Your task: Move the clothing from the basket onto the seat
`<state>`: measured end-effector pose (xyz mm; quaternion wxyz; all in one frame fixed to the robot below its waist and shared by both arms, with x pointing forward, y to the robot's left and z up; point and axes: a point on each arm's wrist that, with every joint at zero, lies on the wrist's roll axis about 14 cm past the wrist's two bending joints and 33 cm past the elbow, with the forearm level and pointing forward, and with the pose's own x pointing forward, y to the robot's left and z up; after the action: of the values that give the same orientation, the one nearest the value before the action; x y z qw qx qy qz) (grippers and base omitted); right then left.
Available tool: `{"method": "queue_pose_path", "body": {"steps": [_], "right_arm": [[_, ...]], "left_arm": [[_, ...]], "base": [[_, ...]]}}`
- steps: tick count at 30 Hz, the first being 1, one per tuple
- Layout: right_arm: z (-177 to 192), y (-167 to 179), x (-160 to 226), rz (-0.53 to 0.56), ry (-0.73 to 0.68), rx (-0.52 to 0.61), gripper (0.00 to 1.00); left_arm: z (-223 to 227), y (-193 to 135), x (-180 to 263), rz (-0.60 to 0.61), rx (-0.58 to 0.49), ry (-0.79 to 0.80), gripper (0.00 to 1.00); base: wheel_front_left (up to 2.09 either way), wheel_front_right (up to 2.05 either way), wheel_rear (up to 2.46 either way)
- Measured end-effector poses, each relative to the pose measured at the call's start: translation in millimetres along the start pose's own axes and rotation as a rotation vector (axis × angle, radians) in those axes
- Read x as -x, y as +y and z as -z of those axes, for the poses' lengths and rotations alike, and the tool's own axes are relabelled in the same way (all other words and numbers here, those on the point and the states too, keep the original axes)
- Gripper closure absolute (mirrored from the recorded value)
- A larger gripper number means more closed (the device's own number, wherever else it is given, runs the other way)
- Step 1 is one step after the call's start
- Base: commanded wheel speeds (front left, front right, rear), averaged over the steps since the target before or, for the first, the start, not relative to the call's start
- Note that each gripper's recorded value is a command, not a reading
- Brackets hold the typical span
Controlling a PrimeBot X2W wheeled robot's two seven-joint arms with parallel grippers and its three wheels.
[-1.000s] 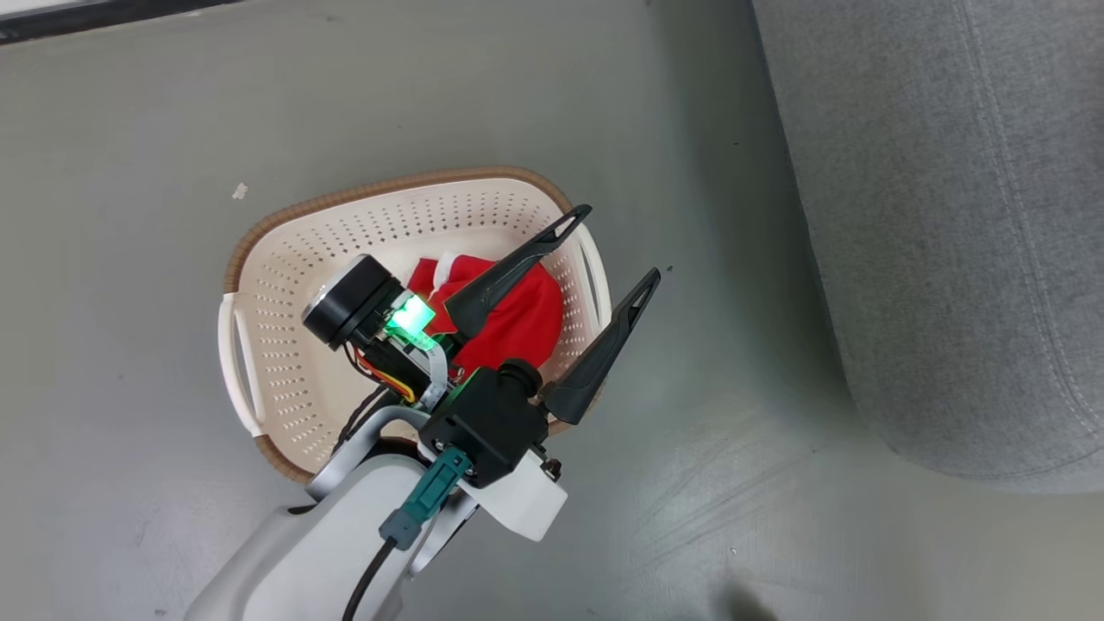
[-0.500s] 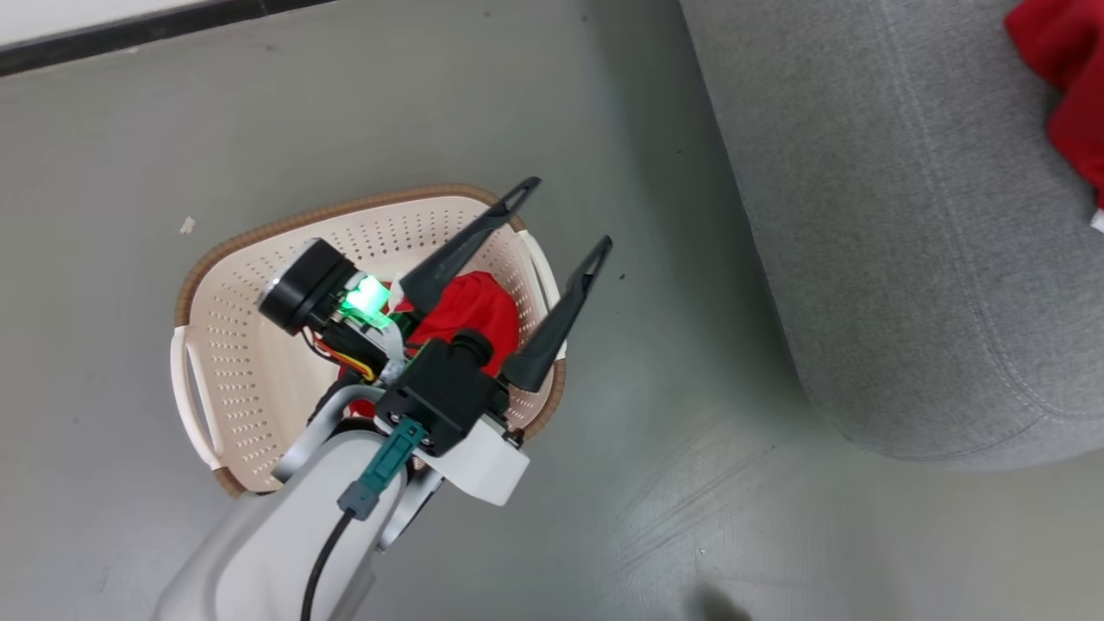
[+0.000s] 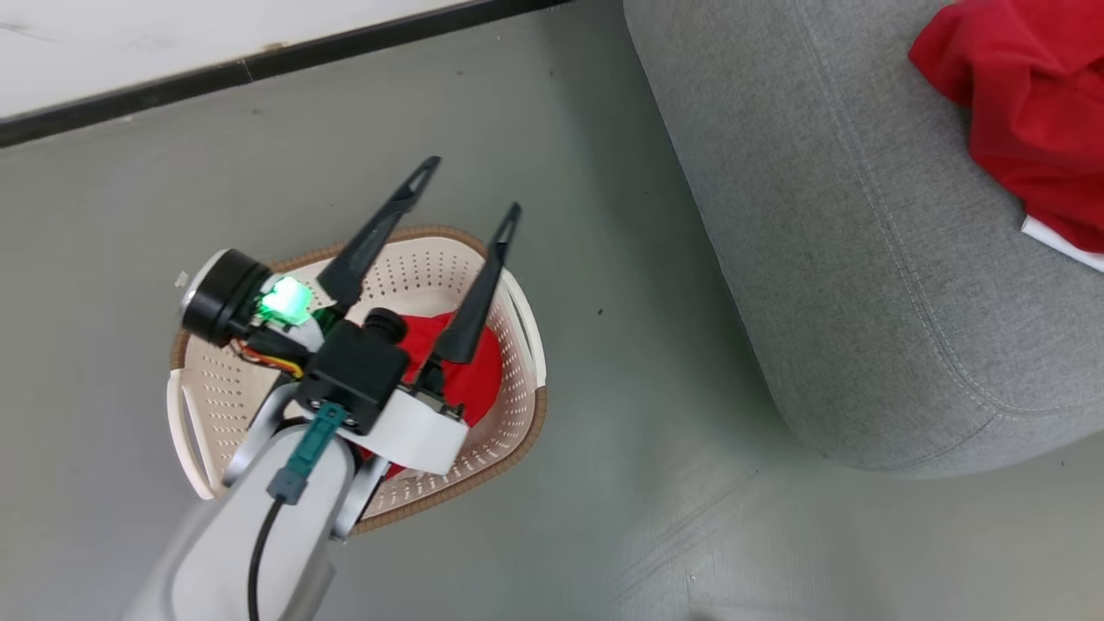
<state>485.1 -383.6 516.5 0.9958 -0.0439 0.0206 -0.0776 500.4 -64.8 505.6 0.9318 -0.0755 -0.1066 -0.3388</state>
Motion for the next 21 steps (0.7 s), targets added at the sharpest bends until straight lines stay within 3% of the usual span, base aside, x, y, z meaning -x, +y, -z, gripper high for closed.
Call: {"method": "queue_pose_path", "body": {"steps": [12, 21], "right_arm": [[-42.8, 56.4, 3.9, -0.127, -0.154, 0.009, 0.0], [-50.9, 96.5, 23.8, -0.192, -0.21, -0.024, 0.0]], "left_arm": [[-1.3, 62.1, 46.3, -0.264, -0.059, 0.075, 0.0], [-8.3, 93.5, 94.4, -0.443, -0.074, 0.13, 0.0]], "base": [[0.0, 0.0, 0.0], [0.0, 0.0, 0.0]]}}
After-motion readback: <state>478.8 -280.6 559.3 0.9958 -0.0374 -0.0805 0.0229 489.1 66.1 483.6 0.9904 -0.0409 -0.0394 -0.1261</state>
